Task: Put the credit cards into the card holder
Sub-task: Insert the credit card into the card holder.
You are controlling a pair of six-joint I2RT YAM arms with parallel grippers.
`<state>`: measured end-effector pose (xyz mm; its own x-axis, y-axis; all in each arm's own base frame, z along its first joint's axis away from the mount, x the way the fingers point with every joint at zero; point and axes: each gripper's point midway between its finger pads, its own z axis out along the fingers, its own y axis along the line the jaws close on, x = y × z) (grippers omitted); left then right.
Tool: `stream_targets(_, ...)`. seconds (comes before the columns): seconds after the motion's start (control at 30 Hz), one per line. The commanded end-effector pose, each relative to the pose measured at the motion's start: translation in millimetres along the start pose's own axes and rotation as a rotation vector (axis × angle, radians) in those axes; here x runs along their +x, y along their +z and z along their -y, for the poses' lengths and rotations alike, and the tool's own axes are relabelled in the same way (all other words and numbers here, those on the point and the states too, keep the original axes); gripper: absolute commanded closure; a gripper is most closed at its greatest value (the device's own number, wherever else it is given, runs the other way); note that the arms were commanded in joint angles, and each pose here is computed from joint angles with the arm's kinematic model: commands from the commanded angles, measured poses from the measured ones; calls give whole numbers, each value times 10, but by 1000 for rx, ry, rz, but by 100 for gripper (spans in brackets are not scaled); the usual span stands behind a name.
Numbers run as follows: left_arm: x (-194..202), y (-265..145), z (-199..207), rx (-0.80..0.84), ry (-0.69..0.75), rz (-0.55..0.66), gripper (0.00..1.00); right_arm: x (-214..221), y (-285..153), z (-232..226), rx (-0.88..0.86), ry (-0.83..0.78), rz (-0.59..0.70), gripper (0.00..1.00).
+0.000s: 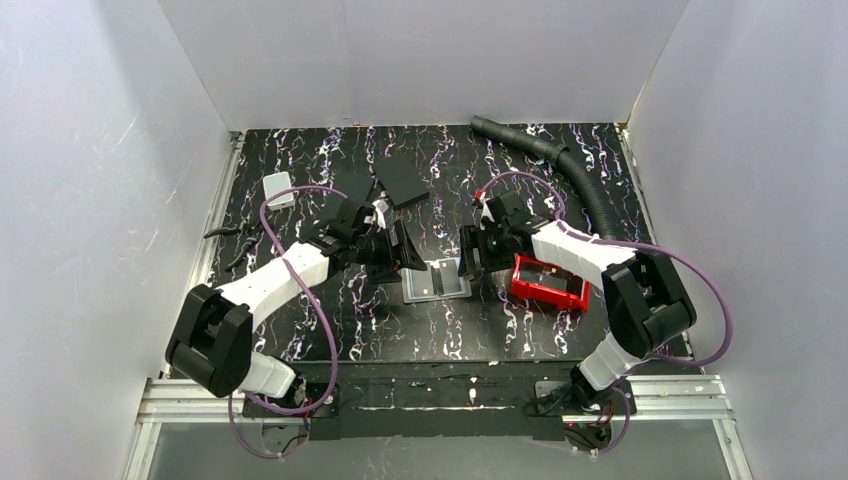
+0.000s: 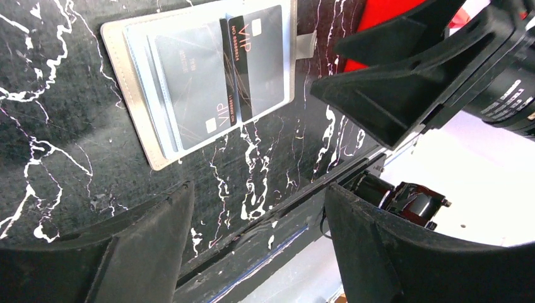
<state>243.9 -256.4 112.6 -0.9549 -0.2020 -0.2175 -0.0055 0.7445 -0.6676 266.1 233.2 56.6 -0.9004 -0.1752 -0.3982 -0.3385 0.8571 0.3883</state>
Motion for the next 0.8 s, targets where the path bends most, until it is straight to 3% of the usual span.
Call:
stream_targets(0.0, 92, -59, 39, 51, -13, -10, 25, -208, -62, 53, 68, -17, 67, 16)
stream_targets(0.17, 134, -2, -93, 10, -33, -16, 24, -219, 83, 50, 60, -5, 69, 13)
stream_targets(0.33, 147, 51, -203, -29, -38, -21, 24, -248, 184, 27, 98, -21, 93, 17)
stream_targets(0.5, 140, 168, -138, 23, -37, -46, 45, -282, 198, 0, 105, -29, 122, 24)
stream_targets(0.57, 95, 200, -27, 66, -35, -48, 52, -264, 232, -11, 90, -25, 120, 33)
stream_targets(0.7, -24, 315, 142, 84, -16, -42, 53, -231, 312, -36, 65, -7, 111, 55)
stream_targets(0.77, -72, 420, 172, 66, -16, -44, 55, -221, 333, -25, 66, 0, 112, 61)
